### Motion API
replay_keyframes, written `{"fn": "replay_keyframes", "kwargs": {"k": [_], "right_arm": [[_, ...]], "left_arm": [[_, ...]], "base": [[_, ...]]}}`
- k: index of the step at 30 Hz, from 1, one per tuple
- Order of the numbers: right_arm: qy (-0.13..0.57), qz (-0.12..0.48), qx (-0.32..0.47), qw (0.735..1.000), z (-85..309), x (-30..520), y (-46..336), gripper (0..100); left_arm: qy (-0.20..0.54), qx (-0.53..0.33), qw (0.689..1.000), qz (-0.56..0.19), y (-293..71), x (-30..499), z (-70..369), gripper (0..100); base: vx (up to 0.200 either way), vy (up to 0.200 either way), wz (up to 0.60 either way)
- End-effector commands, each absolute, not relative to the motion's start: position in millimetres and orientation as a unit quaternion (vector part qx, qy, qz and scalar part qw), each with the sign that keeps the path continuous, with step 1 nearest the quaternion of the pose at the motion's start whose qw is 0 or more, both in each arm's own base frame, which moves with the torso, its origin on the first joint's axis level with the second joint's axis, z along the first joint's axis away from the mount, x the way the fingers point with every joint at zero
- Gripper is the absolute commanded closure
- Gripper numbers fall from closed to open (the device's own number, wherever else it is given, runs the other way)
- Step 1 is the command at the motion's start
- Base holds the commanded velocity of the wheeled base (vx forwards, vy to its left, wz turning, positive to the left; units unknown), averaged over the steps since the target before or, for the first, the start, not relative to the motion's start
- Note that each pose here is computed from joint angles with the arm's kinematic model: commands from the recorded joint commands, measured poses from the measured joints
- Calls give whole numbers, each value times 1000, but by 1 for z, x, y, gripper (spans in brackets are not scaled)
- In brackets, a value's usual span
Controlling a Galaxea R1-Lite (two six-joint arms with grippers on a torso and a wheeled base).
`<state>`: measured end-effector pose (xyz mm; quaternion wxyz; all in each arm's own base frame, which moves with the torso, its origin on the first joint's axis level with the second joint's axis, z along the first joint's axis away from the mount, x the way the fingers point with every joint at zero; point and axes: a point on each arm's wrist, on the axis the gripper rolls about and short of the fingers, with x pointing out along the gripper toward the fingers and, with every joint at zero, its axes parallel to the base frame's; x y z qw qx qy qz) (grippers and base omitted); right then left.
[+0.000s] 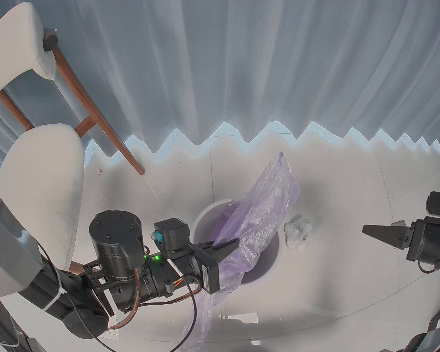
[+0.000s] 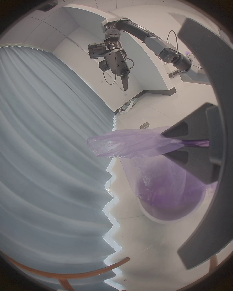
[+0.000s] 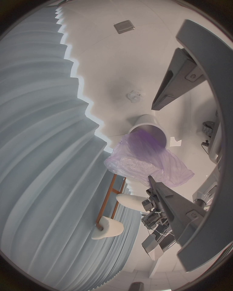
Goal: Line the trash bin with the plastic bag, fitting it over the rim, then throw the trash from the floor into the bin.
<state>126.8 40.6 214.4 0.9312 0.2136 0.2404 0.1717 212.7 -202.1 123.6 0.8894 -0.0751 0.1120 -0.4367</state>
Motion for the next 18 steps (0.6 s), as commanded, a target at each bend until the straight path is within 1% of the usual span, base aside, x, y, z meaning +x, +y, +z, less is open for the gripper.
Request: {"fn": "replay_keyframes", "kwargs": {"k": [1, 6, 9, 13, 14, 15, 18], "right_arm": [[284, 164, 217, 920, 203, 145, 48, 0], [319, 158, 235, 904, 195, 161, 58, 0], [333, 162, 247, 896, 194, 167, 65, 0], [362, 178, 274, 873, 194, 180, 88, 0], [362, 178, 274, 873, 194, 180, 88, 0], [371, 187, 272, 868, 193, 184, 97, 0], [383, 200, 264, 862, 191, 189, 109, 0]], "left_arm": [[118, -64, 890, -435, -204, 215, 117, 100], [106, -28, 901, -420, -203, 217, 113, 100], [106, -26, 900, -422, -204, 216, 113, 100], [110, -24, 900, -422, -205, 217, 109, 100], [110, -24, 900, -422, -205, 217, 109, 100], [109, -24, 899, -422, -206, 217, 109, 100], [104, -26, 899, -424, -207, 217, 108, 100]], "base": [[0, 0, 0], [0, 0, 0], [0, 0, 0], [0, 0, 0], [0, 0, 0], [0, 0, 0], [0, 0, 0]]}}
